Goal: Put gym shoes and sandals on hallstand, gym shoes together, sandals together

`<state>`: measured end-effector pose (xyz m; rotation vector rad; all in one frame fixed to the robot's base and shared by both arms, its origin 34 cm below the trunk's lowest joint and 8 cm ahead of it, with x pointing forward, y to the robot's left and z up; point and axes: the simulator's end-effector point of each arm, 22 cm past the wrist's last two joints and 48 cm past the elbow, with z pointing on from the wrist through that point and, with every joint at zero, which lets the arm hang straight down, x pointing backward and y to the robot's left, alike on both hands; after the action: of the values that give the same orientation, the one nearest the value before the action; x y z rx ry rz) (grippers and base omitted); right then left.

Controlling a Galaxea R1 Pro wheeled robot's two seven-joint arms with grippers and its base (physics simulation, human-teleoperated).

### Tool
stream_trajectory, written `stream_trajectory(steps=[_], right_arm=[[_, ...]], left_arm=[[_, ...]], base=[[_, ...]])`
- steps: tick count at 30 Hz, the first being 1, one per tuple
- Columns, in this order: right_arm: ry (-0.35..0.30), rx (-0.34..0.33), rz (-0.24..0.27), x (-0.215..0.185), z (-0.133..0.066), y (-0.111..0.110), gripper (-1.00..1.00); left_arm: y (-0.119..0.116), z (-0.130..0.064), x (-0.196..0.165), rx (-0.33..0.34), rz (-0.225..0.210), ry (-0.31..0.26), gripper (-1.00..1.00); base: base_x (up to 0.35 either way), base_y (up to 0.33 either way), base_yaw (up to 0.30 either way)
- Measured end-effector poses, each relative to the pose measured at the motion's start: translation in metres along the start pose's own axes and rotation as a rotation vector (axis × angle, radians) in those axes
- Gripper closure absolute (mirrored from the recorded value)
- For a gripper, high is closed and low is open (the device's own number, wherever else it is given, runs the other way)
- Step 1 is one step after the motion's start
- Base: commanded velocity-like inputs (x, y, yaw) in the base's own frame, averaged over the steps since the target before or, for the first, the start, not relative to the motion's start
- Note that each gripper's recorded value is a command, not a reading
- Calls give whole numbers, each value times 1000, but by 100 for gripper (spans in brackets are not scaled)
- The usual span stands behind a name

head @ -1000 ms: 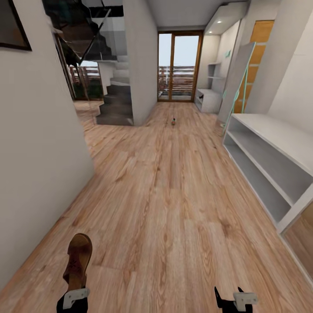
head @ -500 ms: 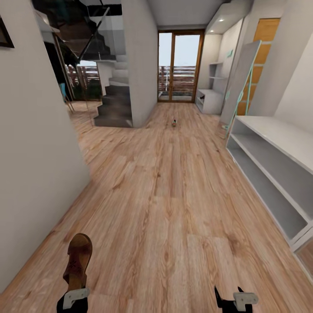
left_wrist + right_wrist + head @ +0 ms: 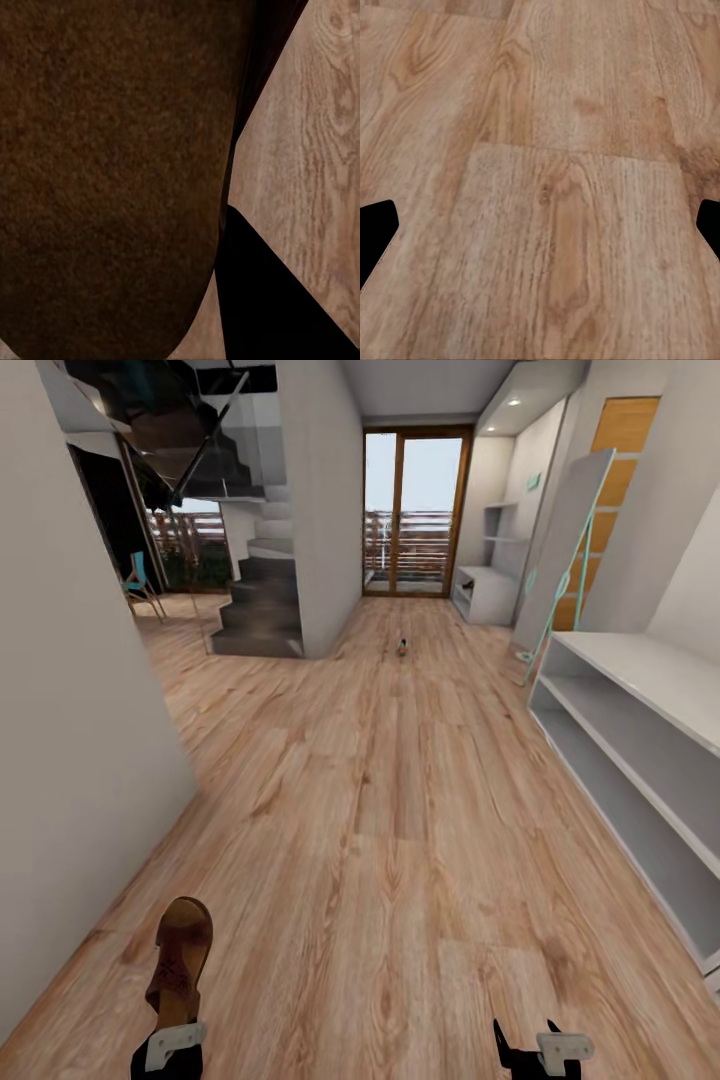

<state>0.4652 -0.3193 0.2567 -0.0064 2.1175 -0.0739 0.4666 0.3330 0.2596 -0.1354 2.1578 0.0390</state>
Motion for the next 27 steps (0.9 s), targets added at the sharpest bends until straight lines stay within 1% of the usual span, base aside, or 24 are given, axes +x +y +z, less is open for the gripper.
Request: stream_trajectory(steps=[27], right_arm=[[1, 2, 1, 1, 0, 0, -100]], left_arm=[[0, 0, 0, 0, -1, 1, 100]], base=[[337, 0, 0]])
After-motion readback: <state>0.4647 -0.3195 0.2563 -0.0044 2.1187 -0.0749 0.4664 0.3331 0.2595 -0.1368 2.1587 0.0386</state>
